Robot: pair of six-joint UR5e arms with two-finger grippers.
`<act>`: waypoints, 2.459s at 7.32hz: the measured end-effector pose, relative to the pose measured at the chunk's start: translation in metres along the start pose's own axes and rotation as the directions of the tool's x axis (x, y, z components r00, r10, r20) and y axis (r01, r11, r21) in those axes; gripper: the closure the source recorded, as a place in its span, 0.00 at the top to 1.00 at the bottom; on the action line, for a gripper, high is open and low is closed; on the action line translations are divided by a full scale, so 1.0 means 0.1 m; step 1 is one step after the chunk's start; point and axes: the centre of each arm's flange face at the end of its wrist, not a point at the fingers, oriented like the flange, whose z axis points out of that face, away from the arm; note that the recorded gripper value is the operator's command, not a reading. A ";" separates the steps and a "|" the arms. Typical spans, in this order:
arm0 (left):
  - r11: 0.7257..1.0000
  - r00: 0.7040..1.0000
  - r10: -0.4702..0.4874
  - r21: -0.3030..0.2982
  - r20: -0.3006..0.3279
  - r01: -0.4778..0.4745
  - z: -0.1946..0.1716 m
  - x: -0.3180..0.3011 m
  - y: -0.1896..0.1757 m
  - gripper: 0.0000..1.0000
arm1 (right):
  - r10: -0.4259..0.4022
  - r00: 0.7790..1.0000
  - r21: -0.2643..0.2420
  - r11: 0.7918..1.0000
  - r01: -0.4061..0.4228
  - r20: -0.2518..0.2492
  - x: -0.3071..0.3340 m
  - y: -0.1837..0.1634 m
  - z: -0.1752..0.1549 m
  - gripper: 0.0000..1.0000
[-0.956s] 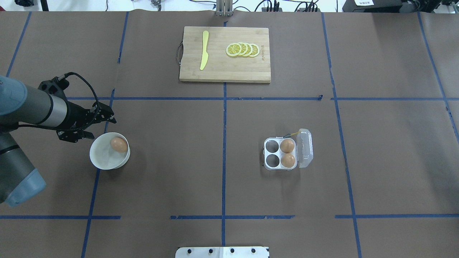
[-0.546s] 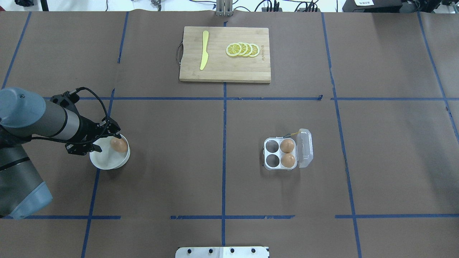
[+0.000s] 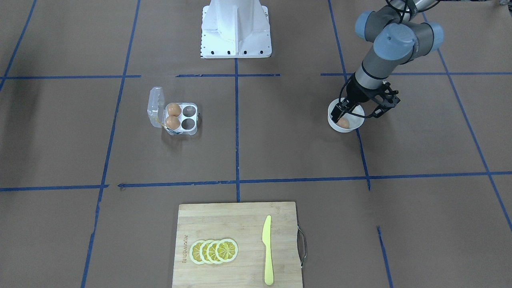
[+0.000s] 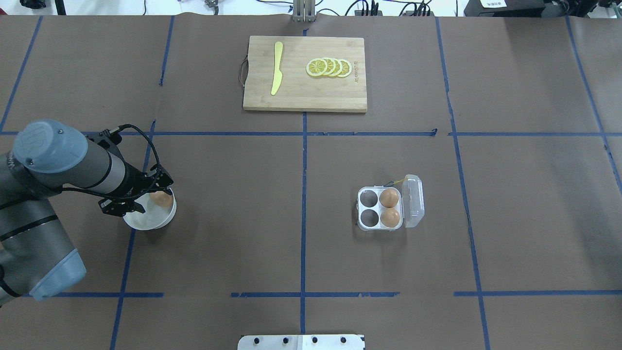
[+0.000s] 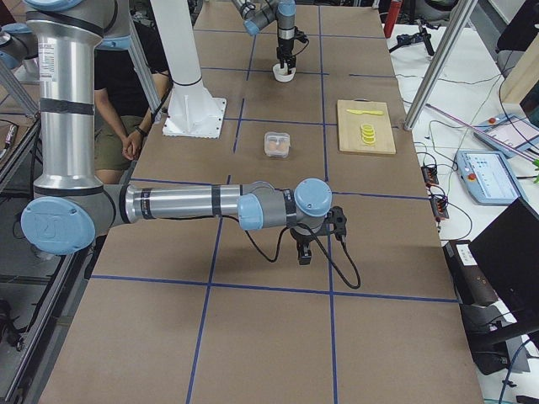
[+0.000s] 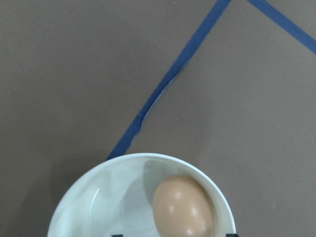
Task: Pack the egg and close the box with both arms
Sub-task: 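Lower the left gripper into the white bowl around the brown egg, then close the left gripper on the brown egg inside the bowl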
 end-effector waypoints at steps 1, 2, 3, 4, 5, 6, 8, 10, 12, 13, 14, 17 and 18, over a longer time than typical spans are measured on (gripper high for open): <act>1.000 1.000 0.000 0.000 0.006 0.000 0.01 0.01 0.01 0.73 | -0.001 1.000 -0.003 1.000 0.001 0.000 0.00 0.00 0.01 1.00; 1.000 1.000 0.000 -0.001 0.010 0.000 0.02 0.01 0.02 0.72 | -0.001 1.000 -0.004 1.000 0.001 0.000 -0.01 0.00 0.02 1.00; 1.000 1.000 0.000 0.000 0.010 0.000 0.01 0.01 0.02 0.72 | -0.002 1.000 -0.005 1.000 0.002 0.001 -0.01 0.00 0.02 1.00; 1.000 1.000 0.001 0.001 0.006 -0.001 -0.01 0.01 0.02 0.72 | -0.002 1.000 -0.006 1.000 0.002 0.001 -0.01 0.01 0.03 1.00; 1.000 1.000 0.001 0.001 0.004 -0.001 -0.03 0.01 0.02 0.72 | -0.002 1.000 -0.007 1.000 0.002 0.001 -0.01 0.01 0.03 1.00; 1.000 1.000 0.001 0.002 0.007 -0.001 -0.02 -0.01 0.01 0.72 | -0.002 1.000 -0.008 1.000 0.002 0.002 -0.01 0.01 0.04 1.00; 1.000 1.000 -0.002 0.003 0.014 0.002 0.00 -0.04 -0.01 0.72 | -0.003 1.000 -0.011 1.000 0.003 0.002 -0.02 0.02 0.05 1.00; 1.000 1.000 -0.004 0.002 0.019 0.004 0.01 -0.07 -0.01 0.72 | -0.004 1.000 -0.014 1.000 0.004 0.003 -0.02 0.02 0.06 1.00; 1.000 1.000 -0.007 0.003 0.026 0.007 0.03 -0.11 -0.02 0.72 | -0.004 1.000 -0.016 1.000 0.004 0.002 -0.02 0.02 0.08 1.00; 1.000 1.000 -0.008 0.004 0.029 0.008 0.04 -0.11 -0.03 0.72 | -0.004 1.000 -0.017 1.000 0.004 0.002 -0.02 0.02 0.08 1.00; 1.000 1.000 -0.009 0.004 0.030 0.008 0.04 -0.11 -0.03 0.72 | -0.004 1.000 -0.017 1.000 0.004 0.002 -0.02 0.02 0.08 1.00; 1.000 0.999 -0.006 0.003 0.034 0.006 0.07 -0.10 -0.03 0.72 | -0.004 1.000 -0.018 1.000 0.004 0.002 -0.02 0.02 0.08 1.00; 1.000 0.999 -0.006 0.005 0.039 0.006 0.08 -0.10 -0.03 0.71 | -0.004 1.000 -0.018 1.000 0.004 0.003 -0.02 0.02 0.08 1.00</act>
